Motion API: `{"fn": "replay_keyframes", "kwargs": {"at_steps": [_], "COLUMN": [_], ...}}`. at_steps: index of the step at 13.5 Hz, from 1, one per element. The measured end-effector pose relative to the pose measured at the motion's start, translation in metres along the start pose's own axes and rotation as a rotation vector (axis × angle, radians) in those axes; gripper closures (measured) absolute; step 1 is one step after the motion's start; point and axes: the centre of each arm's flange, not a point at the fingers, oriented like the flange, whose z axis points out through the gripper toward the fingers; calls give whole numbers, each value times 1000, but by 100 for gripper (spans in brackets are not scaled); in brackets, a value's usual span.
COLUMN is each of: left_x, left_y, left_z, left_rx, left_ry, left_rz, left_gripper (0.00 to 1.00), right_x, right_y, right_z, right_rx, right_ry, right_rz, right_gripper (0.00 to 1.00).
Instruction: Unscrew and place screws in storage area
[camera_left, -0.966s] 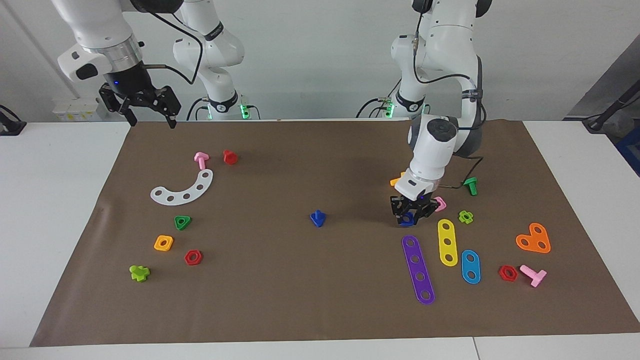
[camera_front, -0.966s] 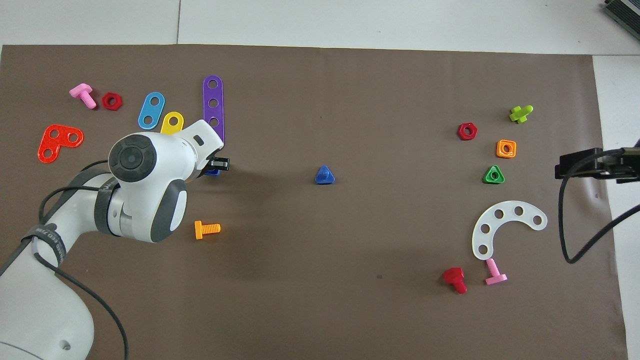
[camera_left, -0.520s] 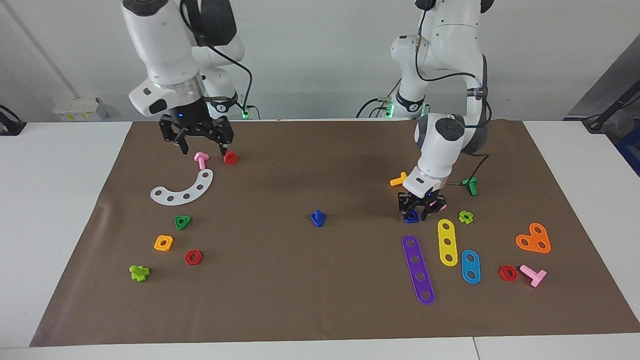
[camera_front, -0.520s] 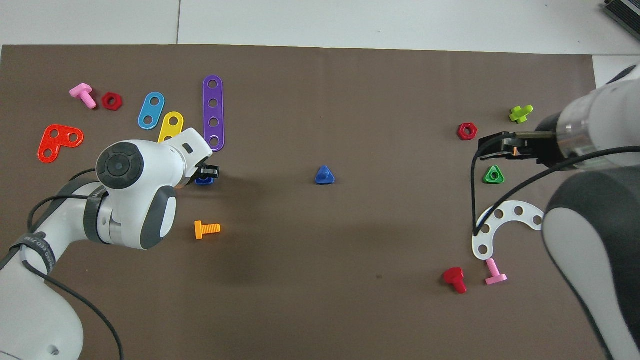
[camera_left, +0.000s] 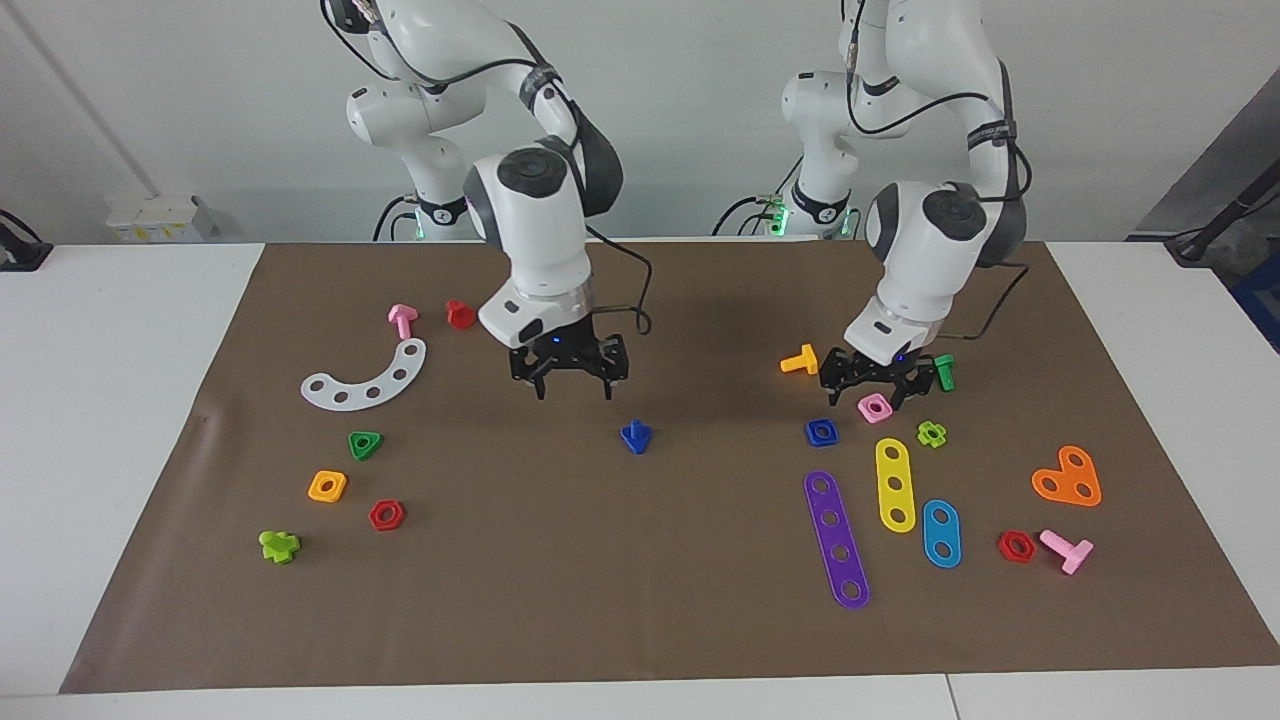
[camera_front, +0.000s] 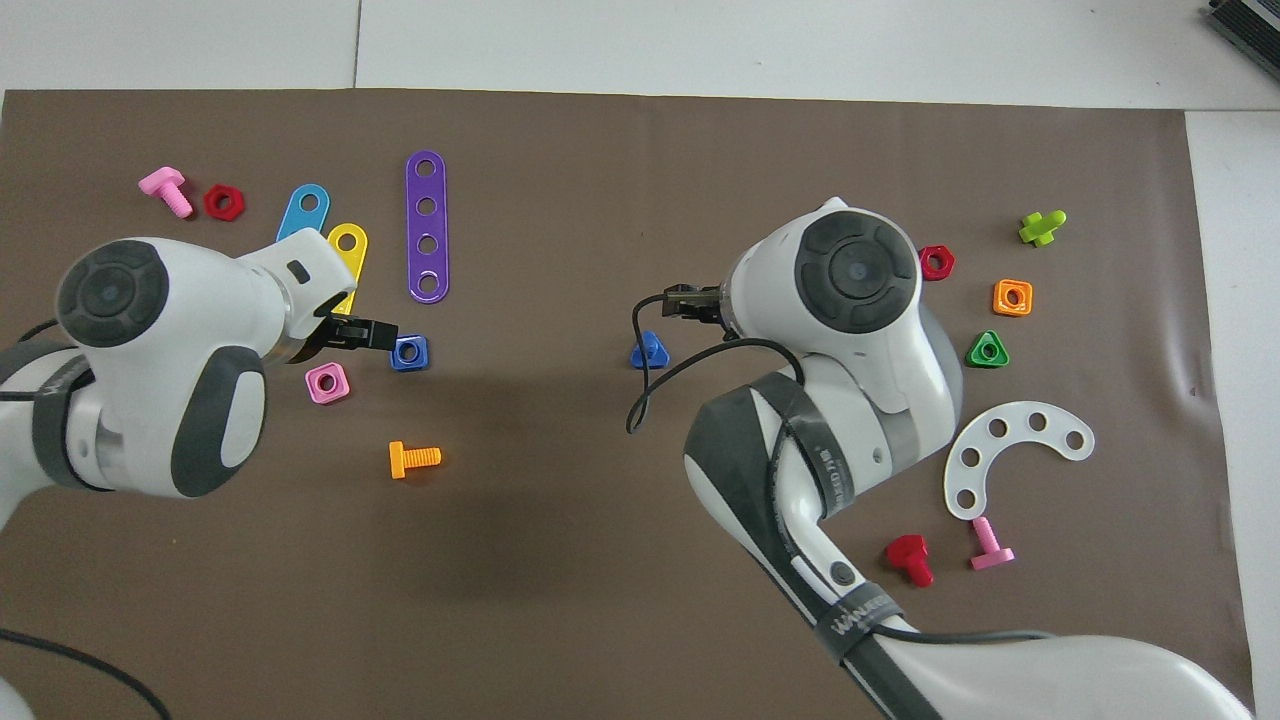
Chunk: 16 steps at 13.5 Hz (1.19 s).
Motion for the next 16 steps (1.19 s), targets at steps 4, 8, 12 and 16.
{"fn": "replay_keyframes", "kwargs": {"at_steps": [4,8,12,16], "left_x": [8,16,8,2], "left_y": [-41,-82,-97,-93], "left_z": [-94,-204,-249,-233], "left_rx": [0,13,23,14], "left_ry": [-33,-5,-24,-71], "left_rz": [7,10,13,20], "left_gripper": [0,0,0,0], "right_x": [-23,-37,-35,-34], "right_y": [-42,-55,-50,-48], "right_z": [55,92,99,100], "right_rx": [13,-6,-16,-19], "right_ry": [6,-17,-22,-23], "right_rz": [-33,-67,-59,-56], "right_gripper": [0,1,25,57]}}
